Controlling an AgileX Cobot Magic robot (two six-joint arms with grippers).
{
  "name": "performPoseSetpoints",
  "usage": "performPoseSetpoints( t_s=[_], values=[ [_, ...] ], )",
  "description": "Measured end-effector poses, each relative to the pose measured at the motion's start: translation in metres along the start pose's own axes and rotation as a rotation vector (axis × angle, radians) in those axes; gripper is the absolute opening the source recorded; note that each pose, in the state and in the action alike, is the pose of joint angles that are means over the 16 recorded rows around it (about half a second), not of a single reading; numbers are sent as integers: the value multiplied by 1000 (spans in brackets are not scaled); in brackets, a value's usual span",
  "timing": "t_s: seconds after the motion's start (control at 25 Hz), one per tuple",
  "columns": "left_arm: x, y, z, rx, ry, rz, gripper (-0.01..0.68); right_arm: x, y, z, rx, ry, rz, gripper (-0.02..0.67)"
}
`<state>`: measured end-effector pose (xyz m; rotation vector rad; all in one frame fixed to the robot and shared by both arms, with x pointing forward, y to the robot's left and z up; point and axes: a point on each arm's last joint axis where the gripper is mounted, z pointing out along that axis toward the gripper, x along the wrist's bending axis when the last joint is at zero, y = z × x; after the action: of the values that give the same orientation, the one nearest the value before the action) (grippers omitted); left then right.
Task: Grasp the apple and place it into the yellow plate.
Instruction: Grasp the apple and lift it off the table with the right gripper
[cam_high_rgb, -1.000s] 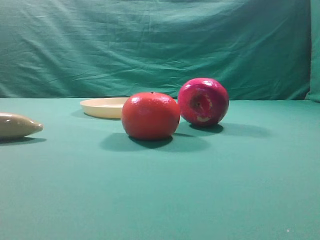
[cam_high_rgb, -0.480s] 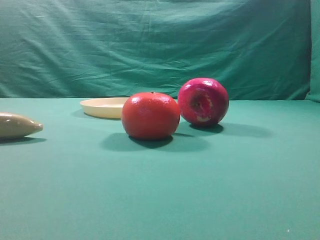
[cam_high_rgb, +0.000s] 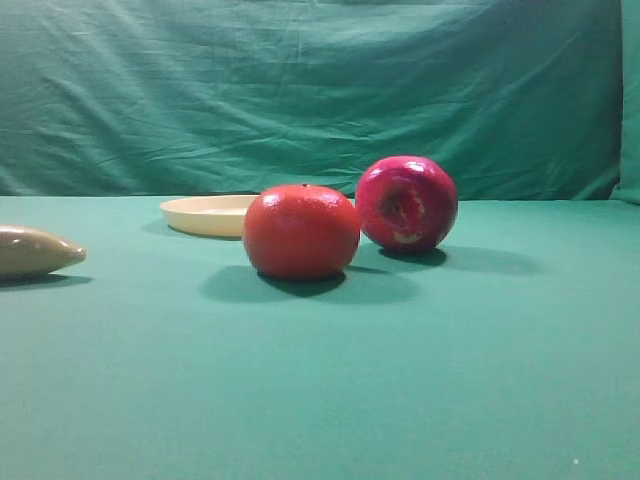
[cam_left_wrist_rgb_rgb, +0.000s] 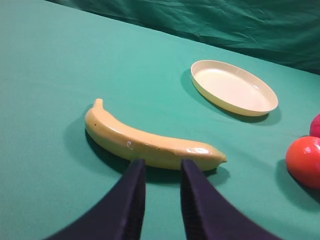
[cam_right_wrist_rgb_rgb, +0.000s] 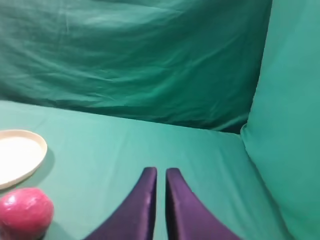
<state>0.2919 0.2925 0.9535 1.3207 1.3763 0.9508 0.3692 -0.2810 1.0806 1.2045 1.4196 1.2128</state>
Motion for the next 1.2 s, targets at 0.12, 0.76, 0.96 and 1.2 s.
performPoseSetpoints(
  t_s=[0.12,0.76,0.96,1.2],
  values=[
    [0,0,0,0,0,0,157,3,8,20,47,19,-38,7],
    [0,0,0,0,0,0,157,67,19,118,583,174,-182,55],
    [0,0,0,0,0,0,157,92,16,148,778,205,-172,64],
    [0,0,0,0,0,0,157,115,6,183,933,262,-145,200]
  ],
)
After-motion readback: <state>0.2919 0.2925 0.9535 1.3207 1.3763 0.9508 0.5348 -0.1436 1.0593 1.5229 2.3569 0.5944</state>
